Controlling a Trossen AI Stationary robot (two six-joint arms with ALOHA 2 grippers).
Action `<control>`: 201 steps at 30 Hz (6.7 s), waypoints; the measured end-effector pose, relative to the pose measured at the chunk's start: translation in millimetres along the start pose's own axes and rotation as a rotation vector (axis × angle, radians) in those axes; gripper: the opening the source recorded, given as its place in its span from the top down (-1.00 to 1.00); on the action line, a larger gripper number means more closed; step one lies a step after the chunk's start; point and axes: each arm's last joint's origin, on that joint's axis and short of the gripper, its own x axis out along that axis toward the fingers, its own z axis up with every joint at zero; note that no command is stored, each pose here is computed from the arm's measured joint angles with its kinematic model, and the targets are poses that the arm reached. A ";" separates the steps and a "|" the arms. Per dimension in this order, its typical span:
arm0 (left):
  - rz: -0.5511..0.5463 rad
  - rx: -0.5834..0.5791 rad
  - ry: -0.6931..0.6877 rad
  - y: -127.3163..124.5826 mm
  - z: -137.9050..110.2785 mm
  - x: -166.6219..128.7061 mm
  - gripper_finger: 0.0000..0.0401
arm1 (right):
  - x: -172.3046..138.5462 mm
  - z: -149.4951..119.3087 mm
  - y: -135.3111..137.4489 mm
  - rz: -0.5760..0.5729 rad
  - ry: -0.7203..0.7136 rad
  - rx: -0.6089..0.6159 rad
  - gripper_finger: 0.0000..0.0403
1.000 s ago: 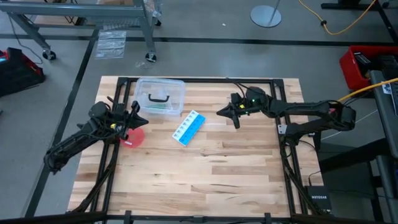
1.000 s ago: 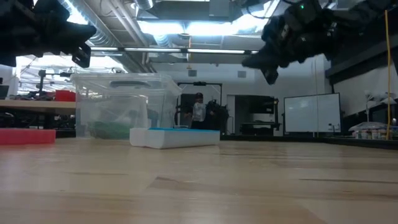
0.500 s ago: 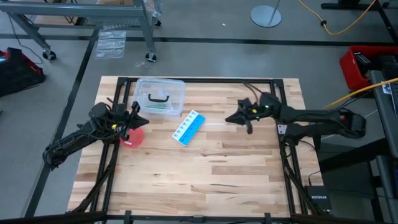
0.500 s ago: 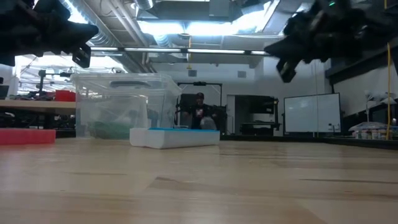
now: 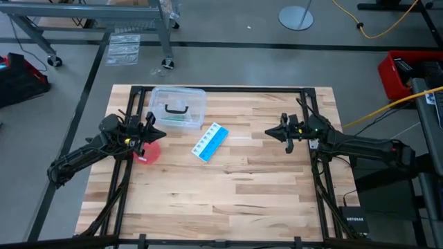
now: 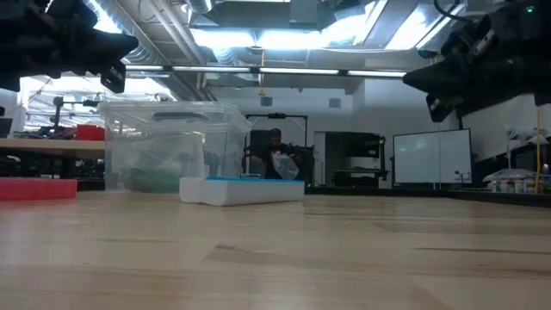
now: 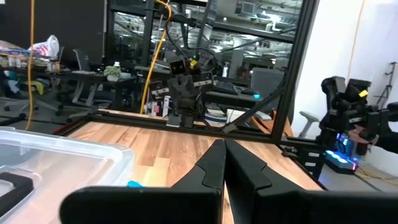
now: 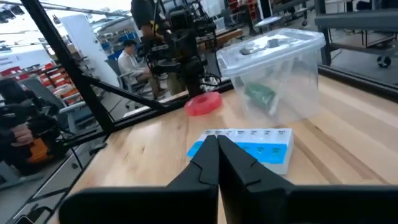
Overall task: Roll bandage
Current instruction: Return to Home Position
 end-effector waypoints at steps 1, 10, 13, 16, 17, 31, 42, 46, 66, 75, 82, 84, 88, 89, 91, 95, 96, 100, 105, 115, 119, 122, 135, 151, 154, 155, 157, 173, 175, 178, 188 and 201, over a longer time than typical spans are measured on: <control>0.003 0.000 0.000 0.1 0.0 0.0 1.00 | -1.2 -1.8 -0.1 0.000 -0.001 -0.001 1.00; 0.009 -0.009 -0.002 0.3 0.0 0.0 1.00 | -7.3 -20.9 -5.2 -0.062 0.045 0.037 1.00; 0.009 -0.010 -0.002 0.3 0.0 0.0 1.00 | -9.7 -25.4 -5.7 -0.063 0.049 0.057 1.00; 0.009 -0.012 -0.002 0.3 0.0 0.0 1.00 | -11.4 -26.5 -5.5 -0.069 0.042 0.056 1.00; 0.009 -0.012 -0.002 0.3 0.0 0.0 1.00 | -11.9 -26.3 -5.2 -0.068 0.039 0.055 1.00; 0.010 0.001 -0.001 0.3 -0.1 0.0 1.00 | -20.9 -45.0 -10.9 -0.234 0.193 0.115 1.00; 0.014 -0.002 0.001 0.5 -0.4 0.0 1.00 | -22.6 -44.0 -9.9 -0.225 0.186 0.054 1.00; 0.020 0.004 0.029 1.2 -3.4 -0.1 1.00 | -22.9 -44.6 -11.2 -0.261 0.189 0.016 1.00; 0.031 0.115 0.122 3.0 -13.6 -0.8 1.00 | -23.2 -45.0 -12.2 -0.290 0.186 0.005 1.00; 0.020 0.112 0.138 2.3 -15.4 -0.6 1.00 | -23.2 -45.0 -12.2 -0.290 0.185 0.005 1.00; -0.097 0.101 0.149 -7.7 -17.5 3.0 1.00 | -22.7 -45.3 -10.8 -0.280 0.187 0.002 1.00; -0.140 0.099 0.153 -11.5 -18.1 4.1 1.00 | -22.3 -45.3 -9.0 -0.268 0.186 -0.003 1.00; -0.214 0.095 0.160 -18.0 -19.3 5.6 1.00 | -20.9 -46.9 -5.0 -0.231 0.201 -0.008 1.00; -0.230 0.094 0.162 -19.5 -19.6 5.9 1.00 | -20.5 -47.3 -3.8 -0.221 0.204 -0.010 1.00; -0.260 0.090 0.169 -22.2 -20.3 6.2 1.00 | -19.8 -48.2 -1.4 -0.199 0.211 -0.013 1.00; -0.311 0.086 0.176 -26.9 -21.1 6.6 1.00 | -18.4 -50.1 4.4 -0.147 0.228 -0.021 1.00; -0.320 0.083 0.177 -27.7 -21.2 6.7 1.00 | -18.1 -50.6 5.9 -0.134 0.233 -0.023 1.00; -0.307 0.046 0.178 -29.1 -21.0 6.6 1.00 | -17.2 -52.5 11.1 -0.088 0.248 -0.030 1.00; -0.316 0.031 0.179 -31.3 -21.1 6.7 1.00 | -16.5 -54.5 17.0 -0.036 0.265 -0.038 1.00; -0.340 -0.022 0.192 -36.4 -22.0 7.1 1.00 | -16.1 -57.7 26.4 0.046 0.292 -0.050 1.00; -0.346 -0.052 0.199 -37.7 -22.2 7.2 1.00 | -16.1 -57.7 26.2 0.044 0.291 -0.050 1.00; -0.352 -0.053 0.200 -38.5 -22.4 7.2 1.00 | -16.1 -57.7 26.2 0.043 0.291 -0.050 1.00; -0.395 -0.132 0.225 -43.2 -23.2 6.9 1.00 | -16.1 -57.7 26.1 0.043 0.291 -0.049 1.00; -0.207 0.381 0.073 -50.2 -29.9 10.6 1.00 | -16.1 -57.7 26.0 0.040 0.291 -0.050 1.00; -0.121 0.305 0.078 -47.9 -29.2 11.0 1.00 | -16.1 -57.7 26.0 0.041 0.291 -0.049 1.00; -0.095 0.288 0.078 -46.9 -28.9 11.2 1.00 | -16.1 -57.7 26.0 0.041 0.291 -0.050 1.00; -0.055 0.250 0.081 -45.3 -28.8 11.3 1.00 | -16.1 -57.7 26.0 0.041 0.291 -0.050 1.00; 0.036 0.229 0.098 -36.3 -29.3 11.8 1.00 | -16.1 -57.7 26.1 0.042 0.292 -0.050 1.00; 0.035 0.270 0.098 -36.2 -29.3 11.8 1.00 | -16.1 -57.7 26.1 0.043 0.291 -0.049 1.00; 0.033 0.296 0.099 -36.2 -29.3 11.8 1.00 | -16.1 -57.7 26.1 0.043 0.292 -0.050 1.00; 0.033 0.301 0.099 -36.2 -29.4 11.8 1.00 | -16.1 -57.7 26.1 0.043 0.292 -0.049 1.00; 0.033 0.301 0.099 -36.2 -29.4 11.8 1.00 | -16.1 -57.7 26.2 0.044 0.292 -0.049 1.00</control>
